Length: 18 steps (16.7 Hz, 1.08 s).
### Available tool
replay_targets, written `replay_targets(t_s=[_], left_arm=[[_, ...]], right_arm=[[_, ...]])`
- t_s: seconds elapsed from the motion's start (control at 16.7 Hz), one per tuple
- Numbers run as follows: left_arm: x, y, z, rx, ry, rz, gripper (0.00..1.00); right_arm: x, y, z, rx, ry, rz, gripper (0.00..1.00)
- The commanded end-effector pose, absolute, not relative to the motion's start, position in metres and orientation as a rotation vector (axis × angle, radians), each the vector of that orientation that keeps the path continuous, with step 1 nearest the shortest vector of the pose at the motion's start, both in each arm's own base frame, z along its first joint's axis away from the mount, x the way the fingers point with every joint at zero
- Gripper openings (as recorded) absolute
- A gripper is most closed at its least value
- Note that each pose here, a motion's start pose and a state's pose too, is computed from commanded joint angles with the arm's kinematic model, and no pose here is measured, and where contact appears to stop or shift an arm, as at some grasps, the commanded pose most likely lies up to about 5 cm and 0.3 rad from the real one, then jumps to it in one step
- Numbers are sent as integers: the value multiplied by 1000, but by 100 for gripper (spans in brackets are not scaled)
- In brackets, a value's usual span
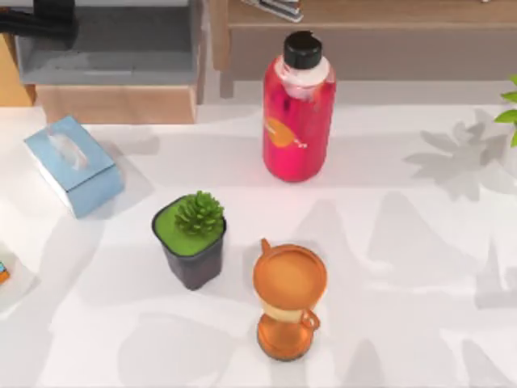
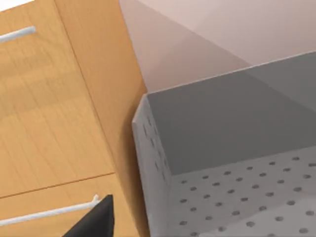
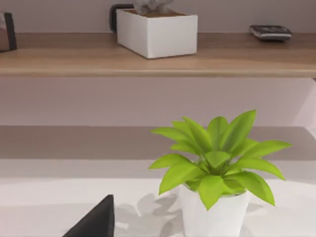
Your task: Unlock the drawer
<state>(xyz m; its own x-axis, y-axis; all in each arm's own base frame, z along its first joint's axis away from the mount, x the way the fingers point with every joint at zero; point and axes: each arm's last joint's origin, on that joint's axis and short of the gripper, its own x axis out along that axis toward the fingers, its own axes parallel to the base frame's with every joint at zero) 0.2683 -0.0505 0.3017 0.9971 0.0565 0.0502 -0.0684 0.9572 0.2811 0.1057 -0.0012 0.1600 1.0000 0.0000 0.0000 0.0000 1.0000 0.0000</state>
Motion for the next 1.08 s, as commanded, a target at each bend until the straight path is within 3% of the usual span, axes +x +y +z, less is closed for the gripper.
replay_targets(t_s=[0.3, 0.6, 1.08], left_arm=[[333, -3, 277, 638, -43, 96, 100], [384, 68, 226, 1024, -31, 103, 100], [409, 157, 121, 1488, -13, 17, 100]], right_arm=[[106, -1, 160, 0, 0, 0, 100], [106, -1, 160, 0, 0, 0, 100], [106, -1, 160, 0, 0, 0, 100]])
